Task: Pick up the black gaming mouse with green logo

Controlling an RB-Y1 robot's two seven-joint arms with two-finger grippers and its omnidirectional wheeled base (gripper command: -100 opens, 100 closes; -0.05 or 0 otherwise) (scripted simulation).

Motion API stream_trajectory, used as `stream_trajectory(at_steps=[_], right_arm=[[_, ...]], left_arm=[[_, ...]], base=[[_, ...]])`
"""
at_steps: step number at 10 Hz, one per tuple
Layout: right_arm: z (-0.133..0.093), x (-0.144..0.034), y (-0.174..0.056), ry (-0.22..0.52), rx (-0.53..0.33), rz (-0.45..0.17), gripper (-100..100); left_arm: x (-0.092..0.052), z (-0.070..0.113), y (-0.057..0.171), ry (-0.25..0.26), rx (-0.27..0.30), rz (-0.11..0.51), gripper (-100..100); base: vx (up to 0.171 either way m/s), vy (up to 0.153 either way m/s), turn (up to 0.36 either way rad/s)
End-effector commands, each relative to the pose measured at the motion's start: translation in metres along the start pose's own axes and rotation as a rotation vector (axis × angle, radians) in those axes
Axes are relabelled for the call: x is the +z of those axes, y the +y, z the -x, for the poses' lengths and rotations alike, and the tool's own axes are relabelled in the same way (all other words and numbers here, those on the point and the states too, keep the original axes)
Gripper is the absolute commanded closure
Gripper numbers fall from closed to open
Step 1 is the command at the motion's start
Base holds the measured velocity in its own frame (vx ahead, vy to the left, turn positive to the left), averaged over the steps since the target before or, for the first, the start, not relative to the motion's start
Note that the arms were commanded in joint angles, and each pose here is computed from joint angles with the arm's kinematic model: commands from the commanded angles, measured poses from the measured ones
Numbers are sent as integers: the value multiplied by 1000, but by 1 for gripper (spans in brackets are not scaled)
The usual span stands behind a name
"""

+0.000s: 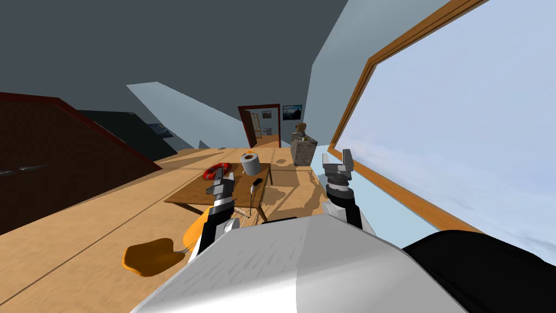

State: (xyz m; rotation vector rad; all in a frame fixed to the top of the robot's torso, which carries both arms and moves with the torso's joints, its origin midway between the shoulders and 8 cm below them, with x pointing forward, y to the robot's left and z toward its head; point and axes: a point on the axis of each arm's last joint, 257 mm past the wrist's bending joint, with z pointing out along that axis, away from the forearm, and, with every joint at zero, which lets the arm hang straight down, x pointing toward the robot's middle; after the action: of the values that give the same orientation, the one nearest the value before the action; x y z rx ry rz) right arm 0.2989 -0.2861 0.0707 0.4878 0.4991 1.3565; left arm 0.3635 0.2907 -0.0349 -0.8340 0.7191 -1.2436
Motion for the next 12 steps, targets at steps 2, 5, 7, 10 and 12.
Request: stream_trajectory(at_steps=[2, 5, 7, 10, 12], right_arm=[[0, 0, 0, 0, 0, 0, 0], [0, 0, 0, 0, 0, 0, 0], [0, 0, 0, 0, 0, 0, 0], [0, 0, 0, 0, 0, 0, 0], [0, 0, 0, 0, 0, 0, 0]], left_arm=[[1, 0, 18, 31, 38, 57, -100], [1, 5, 48, 59, 91, 145, -100], [0, 8, 63, 67, 112, 193, -100], [-3, 17, 90, 78, 156, 278, -100], [-5, 23, 107, 83, 179, 332, -100]], base=[[33, -48, 89], [41, -96, 103], [30, -75, 47], [35, -83, 81], [36, -56, 117]])
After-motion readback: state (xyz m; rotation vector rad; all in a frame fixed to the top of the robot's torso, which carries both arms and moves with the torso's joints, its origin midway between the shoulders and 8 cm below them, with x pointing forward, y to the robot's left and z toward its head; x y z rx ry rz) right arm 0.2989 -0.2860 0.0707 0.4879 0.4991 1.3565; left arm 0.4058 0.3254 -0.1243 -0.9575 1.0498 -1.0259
